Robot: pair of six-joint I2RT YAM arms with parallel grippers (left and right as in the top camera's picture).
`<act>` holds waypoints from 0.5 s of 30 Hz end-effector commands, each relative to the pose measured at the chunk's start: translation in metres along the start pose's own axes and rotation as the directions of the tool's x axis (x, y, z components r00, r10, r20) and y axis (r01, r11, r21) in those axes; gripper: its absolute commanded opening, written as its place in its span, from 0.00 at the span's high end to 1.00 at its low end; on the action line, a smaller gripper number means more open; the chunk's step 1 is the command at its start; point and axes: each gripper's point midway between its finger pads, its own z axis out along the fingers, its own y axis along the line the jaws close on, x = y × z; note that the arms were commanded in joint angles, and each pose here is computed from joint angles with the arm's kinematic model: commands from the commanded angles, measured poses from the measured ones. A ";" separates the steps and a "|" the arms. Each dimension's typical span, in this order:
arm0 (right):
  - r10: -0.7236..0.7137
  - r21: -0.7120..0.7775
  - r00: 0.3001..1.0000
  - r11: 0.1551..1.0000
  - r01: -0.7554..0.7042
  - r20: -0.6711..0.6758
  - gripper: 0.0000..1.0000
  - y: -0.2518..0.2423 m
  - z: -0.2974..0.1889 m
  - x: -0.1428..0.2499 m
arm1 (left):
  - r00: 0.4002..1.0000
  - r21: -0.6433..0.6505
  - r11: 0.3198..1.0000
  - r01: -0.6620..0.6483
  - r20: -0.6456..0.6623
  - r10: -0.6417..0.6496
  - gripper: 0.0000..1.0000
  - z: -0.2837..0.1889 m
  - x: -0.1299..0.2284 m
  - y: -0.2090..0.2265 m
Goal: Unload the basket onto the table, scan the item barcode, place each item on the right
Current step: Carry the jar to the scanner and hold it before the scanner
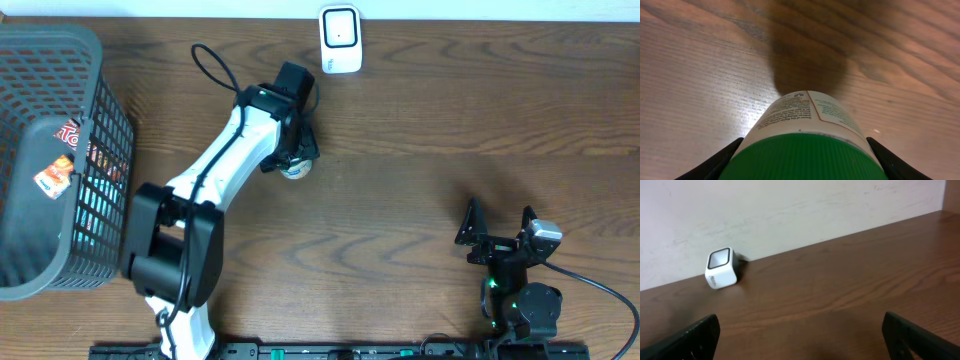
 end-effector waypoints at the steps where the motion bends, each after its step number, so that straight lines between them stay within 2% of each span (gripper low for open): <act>1: -0.008 -0.010 1.000 1.000 0.008 -0.002 0.01 0.002 0.000 0.001 | 1.000 -0.032 0.999 0.018 -0.008 -0.018 0.40 0.014 0.000 0.005; 9: -0.008 -0.010 1.000 1.000 0.008 -0.002 0.01 0.002 0.000 0.001 | 0.993 -0.215 0.974 0.077 0.105 -0.055 0.40 0.031 -0.008 0.024; 12: -0.008 -0.010 1.000 1.000 0.008 -0.002 0.01 0.002 0.000 0.001 | 0.973 -0.235 0.954 0.184 0.179 -0.144 0.41 0.029 -0.009 0.023; 15: -0.008 -0.010 1.000 1.000 0.008 -0.002 0.01 0.002 0.000 0.001 | 0.932 -0.207 0.919 0.335 0.213 -0.292 0.41 0.029 -0.004 0.019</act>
